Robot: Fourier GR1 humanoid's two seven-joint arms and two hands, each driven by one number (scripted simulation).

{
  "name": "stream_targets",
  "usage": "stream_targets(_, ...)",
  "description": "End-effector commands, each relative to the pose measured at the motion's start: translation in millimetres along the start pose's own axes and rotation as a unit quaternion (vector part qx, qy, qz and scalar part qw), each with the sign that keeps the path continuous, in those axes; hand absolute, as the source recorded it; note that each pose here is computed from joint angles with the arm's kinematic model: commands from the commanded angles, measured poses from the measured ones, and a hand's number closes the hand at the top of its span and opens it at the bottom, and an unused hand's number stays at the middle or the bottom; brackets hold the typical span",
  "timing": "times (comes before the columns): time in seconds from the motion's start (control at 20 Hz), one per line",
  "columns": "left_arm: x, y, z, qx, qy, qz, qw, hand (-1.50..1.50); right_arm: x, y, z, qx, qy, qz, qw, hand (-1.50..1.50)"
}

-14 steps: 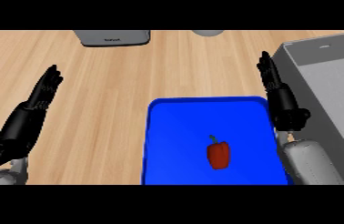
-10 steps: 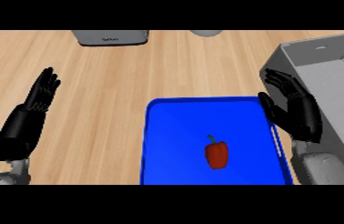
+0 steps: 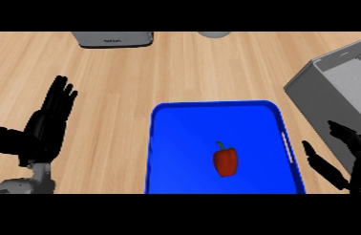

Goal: Pick the bell pepper from the tray and place it in the cardboard box

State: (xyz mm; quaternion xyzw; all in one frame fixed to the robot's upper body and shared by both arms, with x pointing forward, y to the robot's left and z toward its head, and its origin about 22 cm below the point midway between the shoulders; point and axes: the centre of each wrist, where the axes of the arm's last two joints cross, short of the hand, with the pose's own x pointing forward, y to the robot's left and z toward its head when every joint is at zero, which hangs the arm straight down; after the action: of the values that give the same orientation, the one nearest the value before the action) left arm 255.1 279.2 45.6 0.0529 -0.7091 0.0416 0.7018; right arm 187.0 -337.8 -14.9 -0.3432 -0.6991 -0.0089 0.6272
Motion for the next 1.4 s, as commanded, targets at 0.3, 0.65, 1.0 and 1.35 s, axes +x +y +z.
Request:
stream_targets(0.3, 5, -14, 4, -0.002, 0.021, 0.016, 0.9997, 0.0, 60, -59, 21, 0.193, -0.002, 0.189, 0.963, -1.5)
stream_targets(0.65, 14, -10, -2, -0.006, 0.022, 0.022, 0.9995, 0.0, 136, -53, 30, 0.313, 0.077, 0.208, 0.924, -1.5)
stream_targets(1.0, 10, -27, -5, -0.007, 0.023, 0.022, 0.9995, 0.0, 178, -9, 30, 0.329, 0.071, 0.151, 0.93, -1.5)
stream_targets(1.35, 6, -12, -7, -0.013, 0.024, 0.021, 0.9994, 0.0, 197, 17, 41, 0.326, 0.093, 0.196, 0.92, -1.5)
